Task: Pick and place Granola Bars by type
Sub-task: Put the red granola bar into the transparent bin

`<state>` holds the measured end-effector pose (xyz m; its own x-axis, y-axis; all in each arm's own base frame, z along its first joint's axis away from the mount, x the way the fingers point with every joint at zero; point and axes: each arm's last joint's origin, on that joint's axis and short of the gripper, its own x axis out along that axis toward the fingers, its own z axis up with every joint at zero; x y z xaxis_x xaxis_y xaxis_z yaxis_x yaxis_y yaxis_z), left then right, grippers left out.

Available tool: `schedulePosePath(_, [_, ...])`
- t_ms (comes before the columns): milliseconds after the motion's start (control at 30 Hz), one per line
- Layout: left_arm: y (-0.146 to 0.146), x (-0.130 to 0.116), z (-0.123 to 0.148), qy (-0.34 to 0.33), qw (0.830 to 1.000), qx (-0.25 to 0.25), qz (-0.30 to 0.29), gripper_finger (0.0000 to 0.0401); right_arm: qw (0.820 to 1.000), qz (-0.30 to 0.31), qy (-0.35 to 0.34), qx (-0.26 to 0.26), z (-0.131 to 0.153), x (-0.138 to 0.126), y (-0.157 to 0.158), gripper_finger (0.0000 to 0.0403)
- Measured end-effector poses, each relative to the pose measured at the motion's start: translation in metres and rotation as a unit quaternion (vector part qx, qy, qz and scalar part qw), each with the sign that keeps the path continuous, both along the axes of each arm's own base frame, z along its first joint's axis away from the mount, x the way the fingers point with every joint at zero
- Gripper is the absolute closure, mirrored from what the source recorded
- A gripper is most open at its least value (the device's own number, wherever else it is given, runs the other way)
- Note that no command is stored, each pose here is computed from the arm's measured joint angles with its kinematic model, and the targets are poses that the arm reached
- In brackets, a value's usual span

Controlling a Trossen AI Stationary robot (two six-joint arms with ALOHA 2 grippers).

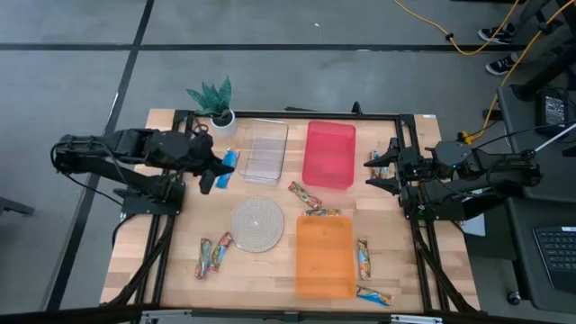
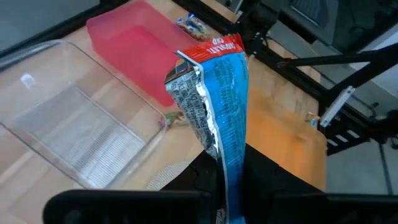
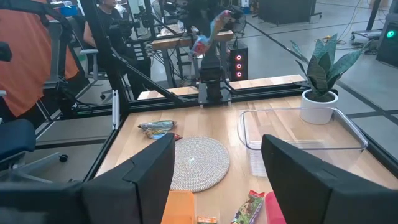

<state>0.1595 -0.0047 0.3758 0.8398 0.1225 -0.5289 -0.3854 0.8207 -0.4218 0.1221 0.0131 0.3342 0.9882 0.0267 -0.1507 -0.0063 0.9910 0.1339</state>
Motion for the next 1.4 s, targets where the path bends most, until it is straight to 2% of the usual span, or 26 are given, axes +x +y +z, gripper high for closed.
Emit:
schedulePosePath(333, [0.044,0.053,-0.003,-0.058,0.998,0.004,-0.006,0.0367,1.0,0.0,0.0,0.0,0.0,0.0,0.0,0.0162])
schedulePosePath(633, [0.088,0.085,-0.006,-0.036,0.999,0.012,0.011,0.0369,1.0,0.0,0.0,0.0,0.0,0.0,0.0,0.0162])
schedulePosePath(800, [0.106,0.094,-0.021,0.005,1.0,0.01,0.028,0.0367,1.0,0.0,0.0,0.0,0.0,0.0,0.0,0.0162])
schedulePosePath(1100, [0.132,0.113,-0.07,0.138,0.989,-0.006,0.048,0.0362,1.0,0.0,0.0,0.0,0.0,0.0,0.0,0.0162])
schedulePosePath(1400, [0.151,0.133,-0.109,0.194,0.98,-0.021,0.044,0.0369,1.0,0.0,0.0,0.0,0.0,0.0,0.0,0.0162])
